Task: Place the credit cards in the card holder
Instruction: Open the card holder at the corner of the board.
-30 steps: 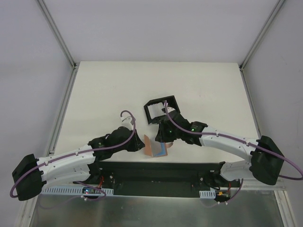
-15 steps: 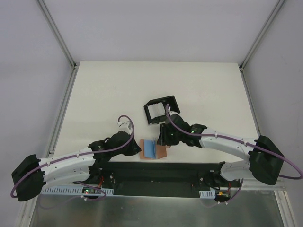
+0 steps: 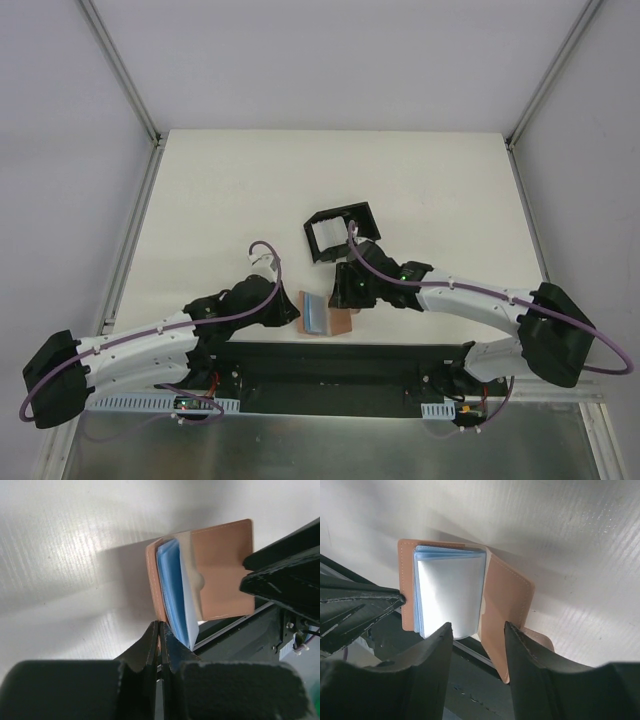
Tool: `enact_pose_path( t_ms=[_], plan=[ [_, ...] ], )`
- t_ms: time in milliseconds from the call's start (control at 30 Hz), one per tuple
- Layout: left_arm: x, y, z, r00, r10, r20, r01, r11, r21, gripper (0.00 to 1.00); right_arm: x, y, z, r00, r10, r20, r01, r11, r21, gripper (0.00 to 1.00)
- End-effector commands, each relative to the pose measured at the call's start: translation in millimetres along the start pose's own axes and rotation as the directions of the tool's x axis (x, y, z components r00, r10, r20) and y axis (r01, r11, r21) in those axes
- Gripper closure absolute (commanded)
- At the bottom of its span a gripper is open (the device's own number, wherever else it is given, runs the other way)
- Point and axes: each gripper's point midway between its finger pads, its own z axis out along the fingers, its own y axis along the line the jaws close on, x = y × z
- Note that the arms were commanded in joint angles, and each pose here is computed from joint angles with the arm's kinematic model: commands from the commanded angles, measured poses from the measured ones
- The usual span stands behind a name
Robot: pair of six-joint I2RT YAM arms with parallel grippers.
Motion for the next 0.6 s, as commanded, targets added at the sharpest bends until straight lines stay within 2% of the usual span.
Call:
enact_pose_path(
  t_ms=[0, 67, 233, 567],
  plan=[
    [-19.0, -28.1, -11.0, 0.998, 0.034, 0.051, -0.038, 0.996, 0.084, 1.00, -13.2, 21.6, -4.7, 0.999, -0.004, 0.033, 0.006, 0.997, -0.075, 0.48],
    [-19.0, -28.9, -10.5, 0.998, 0.034, 0.048, -0.038, 0.996, 0.084, 1.00, -15.6, 27.8, -5.2, 0.999, -0.020, 0.034, 0.023, 0.996, -0.088, 0.42],
    [-16.2, -30.4, -8.8, 0.999, 0.033, 0.027, -0.035, 0.996, 0.083, 1.00, -20.2, 36.8, -1.5, 0.998, -0.049, 0.026, 0.051, 0.996, -0.068, 0.39],
    [-14.7, -25.8, -8.5, 0.999, 0.030, 0.030, -0.033, 0.997, 0.075, 1.00, -15.4, 21.8, 10.0, 0.998, -0.064, -0.010, 0.064, 0.997, 0.038, 0.46]
  ],
)
